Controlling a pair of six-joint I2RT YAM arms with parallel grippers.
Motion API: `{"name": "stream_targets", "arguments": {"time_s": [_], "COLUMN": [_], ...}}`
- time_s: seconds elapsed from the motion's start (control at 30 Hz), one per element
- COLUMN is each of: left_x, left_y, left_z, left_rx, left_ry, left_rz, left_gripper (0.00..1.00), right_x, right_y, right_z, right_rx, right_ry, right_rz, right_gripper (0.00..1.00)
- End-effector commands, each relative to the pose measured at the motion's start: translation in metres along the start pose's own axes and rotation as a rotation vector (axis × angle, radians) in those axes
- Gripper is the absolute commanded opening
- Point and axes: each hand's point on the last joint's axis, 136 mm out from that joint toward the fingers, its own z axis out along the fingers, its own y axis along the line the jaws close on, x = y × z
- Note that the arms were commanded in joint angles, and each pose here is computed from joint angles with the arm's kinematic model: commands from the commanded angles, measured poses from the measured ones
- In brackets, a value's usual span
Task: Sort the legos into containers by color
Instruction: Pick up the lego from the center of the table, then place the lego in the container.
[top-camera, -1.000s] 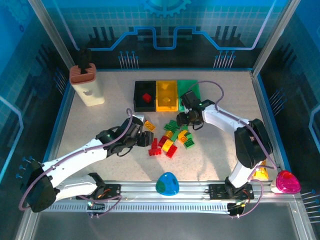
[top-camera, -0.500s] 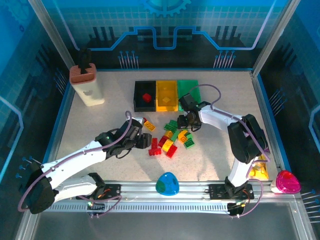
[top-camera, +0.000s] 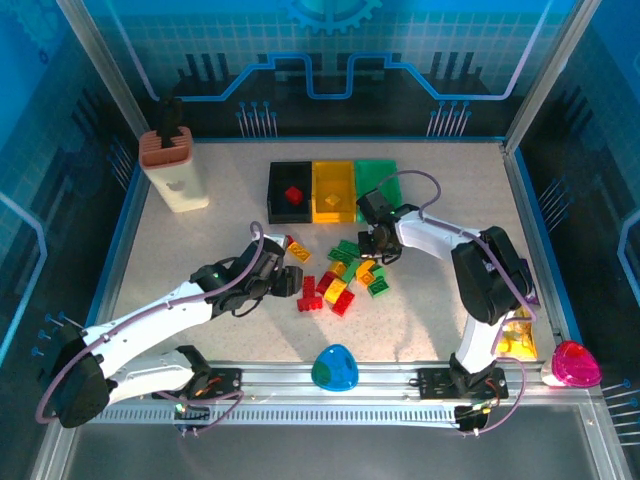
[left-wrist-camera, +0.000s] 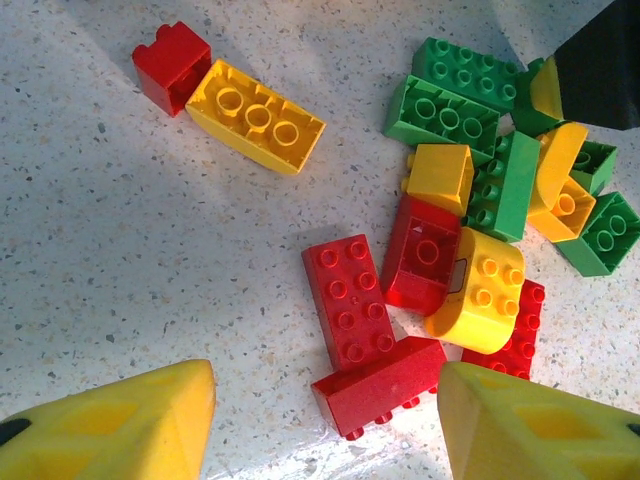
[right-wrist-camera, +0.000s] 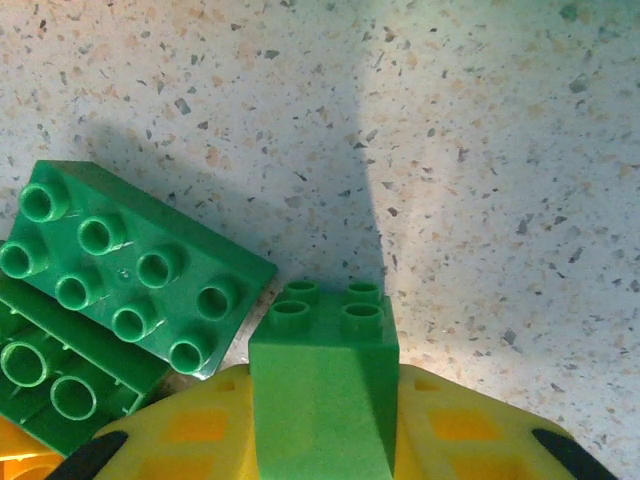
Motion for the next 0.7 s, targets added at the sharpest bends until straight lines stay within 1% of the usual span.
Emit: {"name": "stream_targets", "arguments": {"time_s": [0.0,0.17,0.4,0.53,0.67], "left_x": [-0.003,-0.003,0.001,0.004,0.007], "left_y": [0.002,0.002,0.003,0.006,0.009], "left_z": [-0.002,-0.003,-0.002,-0.005,-0.008], "left_rx": [-0.011,-0.009,-0.006,-0.008,-0.007], "left_ry": [-0.025,-0.029,-0.02,-0.021,-0.026], "left_rz": [-0.015,-0.011,-0.01,-0.019,-0.032], "left_gripper": [0.61,0.61,0.61,0.61,0.61], "right_x": [-0.008,-0.035,-0.094,-0.131,-0.16], "right_y": [-0.001,-0.004,-0.022,-0.032,-0.036], "right_z": [-0.025,-0.058,-0.096,-0.107,-0.105], "right_rx": [0.008,0.009,0.015,0.009,0.013], "right_ry": [-0.048,-0.131,-0.228,-0.262,-0.272], "right_rz": [-0.003,-0.012,0.0,0.017,0.015], "right_gripper": [0.28,0.28,0.28,0.28,0.28]}}
